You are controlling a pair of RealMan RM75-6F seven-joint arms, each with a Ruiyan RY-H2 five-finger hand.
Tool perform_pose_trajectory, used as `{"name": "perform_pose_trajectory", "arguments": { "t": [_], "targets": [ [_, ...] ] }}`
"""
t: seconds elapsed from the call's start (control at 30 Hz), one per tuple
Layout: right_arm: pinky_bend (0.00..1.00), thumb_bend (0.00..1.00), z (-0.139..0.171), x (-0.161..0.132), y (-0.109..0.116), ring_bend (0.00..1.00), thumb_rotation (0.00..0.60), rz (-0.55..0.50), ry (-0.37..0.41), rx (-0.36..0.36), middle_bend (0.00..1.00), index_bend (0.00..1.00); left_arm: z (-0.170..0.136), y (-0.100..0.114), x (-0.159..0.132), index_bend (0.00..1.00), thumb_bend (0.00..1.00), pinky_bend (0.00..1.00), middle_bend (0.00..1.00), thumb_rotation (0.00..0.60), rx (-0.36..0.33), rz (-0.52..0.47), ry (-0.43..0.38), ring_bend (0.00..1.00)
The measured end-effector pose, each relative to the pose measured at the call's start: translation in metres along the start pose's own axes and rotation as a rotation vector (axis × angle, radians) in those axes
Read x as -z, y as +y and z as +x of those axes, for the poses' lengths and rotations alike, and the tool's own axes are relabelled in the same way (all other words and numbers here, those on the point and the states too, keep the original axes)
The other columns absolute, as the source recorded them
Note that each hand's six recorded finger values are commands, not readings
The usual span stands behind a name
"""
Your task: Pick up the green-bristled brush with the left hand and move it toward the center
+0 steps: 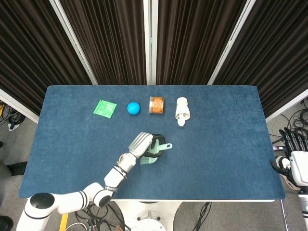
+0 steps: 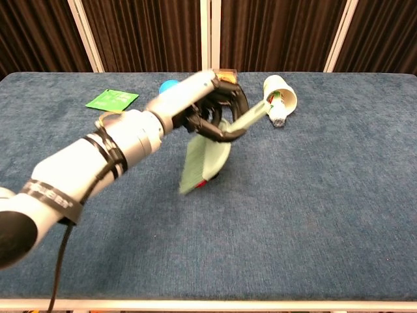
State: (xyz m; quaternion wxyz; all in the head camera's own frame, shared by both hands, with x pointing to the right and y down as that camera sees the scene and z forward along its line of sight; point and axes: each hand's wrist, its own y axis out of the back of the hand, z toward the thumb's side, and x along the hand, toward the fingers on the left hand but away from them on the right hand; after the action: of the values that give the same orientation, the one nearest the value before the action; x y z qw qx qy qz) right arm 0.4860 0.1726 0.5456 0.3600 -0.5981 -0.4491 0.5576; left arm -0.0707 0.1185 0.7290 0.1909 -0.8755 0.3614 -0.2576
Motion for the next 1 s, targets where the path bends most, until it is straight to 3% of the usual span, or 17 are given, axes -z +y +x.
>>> {"name": "perform_pose_trajectory", "arguments": {
  "t": [0.2,0.27,0.43,0.57,0.67,0.8,0.87,1.0],
  "targets": [
    [0.0,0.15,-0.004,-0.001,-0.003,0.0,0.6,-0.005,0.014,-0.007,0.03,0.0,-0.014,0.047,0.025,0.55,0.46,0.86,0.56,0.6,-0.046,0.107,0.047,0.7],
    [0.0,0.15,-0.005,-0.001,-0.004,0.0,0.6,-0.008,0.018,-0.009,0.03,0.0,-0.023,0.064,0.038,0.55,0.46,0.85,0.56,0.6,-0.051,0.19,0.078,0.69],
    [0.0,0.15,-0.006,-0.001,-0.005,0.0,0.6,-0.012,0.023,-0.01,0.03,0.0,-0.044,0.08,0.072,0.52,0.46,0.85,0.54,0.6,-0.012,0.397,0.186,0.68],
    [0.0,0.15,-0.005,-0.002,-0.006,0.0,0.6,-0.013,0.026,-0.013,0.03,0.0,-0.057,0.081,0.099,0.4,0.43,0.84,0.49,0.6,0.058,0.543,0.275,0.62],
    [0.0,0.15,-0.005,-0.002,-0.006,0.0,0.6,-0.013,0.025,-0.012,0.03,0.0,-0.064,0.078,0.117,0.26,0.31,0.77,0.39,0.6,0.118,0.626,0.34,0.45],
    [0.0,0.15,-0.005,0.0,-0.005,0.0,0.6,-0.013,0.018,-0.012,0.03,0.0,-0.07,0.08,0.132,0.19,0.22,0.59,0.29,0.6,0.145,0.656,0.41,0.3],
    [0.0,0.15,-0.005,0.0,-0.005,0.0,0.6,-0.014,0.015,-0.013,0.03,0.0,-0.072,0.084,0.131,0.18,0.21,0.51,0.27,0.6,0.127,0.635,0.423,0.27],
    [0.0,0.15,-0.006,0.002,-0.006,0.0,0.6,-0.015,0.008,-0.019,0.03,0.0,-0.084,0.109,0.13,0.18,0.21,0.47,0.27,0.6,0.041,0.572,0.442,0.27]
  ]
}}
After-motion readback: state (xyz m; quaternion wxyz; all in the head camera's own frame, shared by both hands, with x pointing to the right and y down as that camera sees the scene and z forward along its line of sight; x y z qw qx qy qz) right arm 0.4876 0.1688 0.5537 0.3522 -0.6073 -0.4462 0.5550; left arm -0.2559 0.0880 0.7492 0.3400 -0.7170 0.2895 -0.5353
